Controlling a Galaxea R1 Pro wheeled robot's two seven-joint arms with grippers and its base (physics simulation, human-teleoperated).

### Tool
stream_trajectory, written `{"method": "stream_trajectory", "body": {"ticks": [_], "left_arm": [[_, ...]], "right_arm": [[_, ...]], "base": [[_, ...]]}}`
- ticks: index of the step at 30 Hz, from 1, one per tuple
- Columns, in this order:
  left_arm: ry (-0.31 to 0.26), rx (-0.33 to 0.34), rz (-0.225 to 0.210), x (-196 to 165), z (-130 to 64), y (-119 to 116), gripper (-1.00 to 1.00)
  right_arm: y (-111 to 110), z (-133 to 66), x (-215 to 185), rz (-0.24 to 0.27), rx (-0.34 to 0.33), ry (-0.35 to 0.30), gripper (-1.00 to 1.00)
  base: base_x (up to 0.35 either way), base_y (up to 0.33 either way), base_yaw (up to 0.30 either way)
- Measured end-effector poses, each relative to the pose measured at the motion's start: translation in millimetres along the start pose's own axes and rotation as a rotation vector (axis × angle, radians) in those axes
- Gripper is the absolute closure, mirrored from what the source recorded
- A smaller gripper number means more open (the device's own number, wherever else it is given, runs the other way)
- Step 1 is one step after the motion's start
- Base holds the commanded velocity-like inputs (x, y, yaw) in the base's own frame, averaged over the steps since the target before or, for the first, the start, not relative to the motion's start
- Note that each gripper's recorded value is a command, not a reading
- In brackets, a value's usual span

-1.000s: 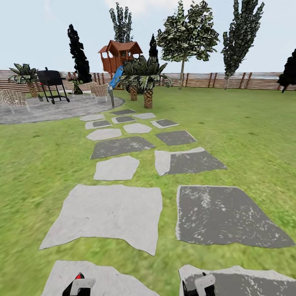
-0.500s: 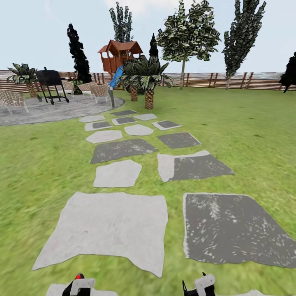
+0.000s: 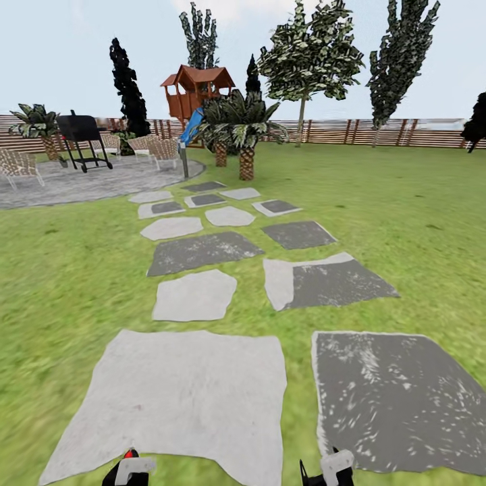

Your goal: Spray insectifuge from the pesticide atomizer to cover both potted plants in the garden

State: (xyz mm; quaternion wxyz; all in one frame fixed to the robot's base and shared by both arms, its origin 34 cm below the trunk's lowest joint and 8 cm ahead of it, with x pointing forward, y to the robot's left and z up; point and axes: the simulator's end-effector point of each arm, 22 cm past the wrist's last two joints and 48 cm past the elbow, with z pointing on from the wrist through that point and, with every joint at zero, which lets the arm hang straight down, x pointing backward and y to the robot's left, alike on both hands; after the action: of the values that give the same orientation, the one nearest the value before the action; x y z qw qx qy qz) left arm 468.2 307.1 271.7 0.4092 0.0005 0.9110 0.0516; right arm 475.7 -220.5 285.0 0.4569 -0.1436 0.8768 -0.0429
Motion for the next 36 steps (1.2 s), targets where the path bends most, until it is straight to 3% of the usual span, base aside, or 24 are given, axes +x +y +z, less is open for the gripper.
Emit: {"method": "stream_trajectory", "body": {"ticks": [36], "left_arm": [[0.001, -0.003, 0.001, 0.2, 0.0, 1.6, 1.0]], "right_arm": [[5.4, 0.1, -1.9, 0.004, -0.007, -0.002, -1.0]], "base": [[0.328, 0.078, 0.0]]}}
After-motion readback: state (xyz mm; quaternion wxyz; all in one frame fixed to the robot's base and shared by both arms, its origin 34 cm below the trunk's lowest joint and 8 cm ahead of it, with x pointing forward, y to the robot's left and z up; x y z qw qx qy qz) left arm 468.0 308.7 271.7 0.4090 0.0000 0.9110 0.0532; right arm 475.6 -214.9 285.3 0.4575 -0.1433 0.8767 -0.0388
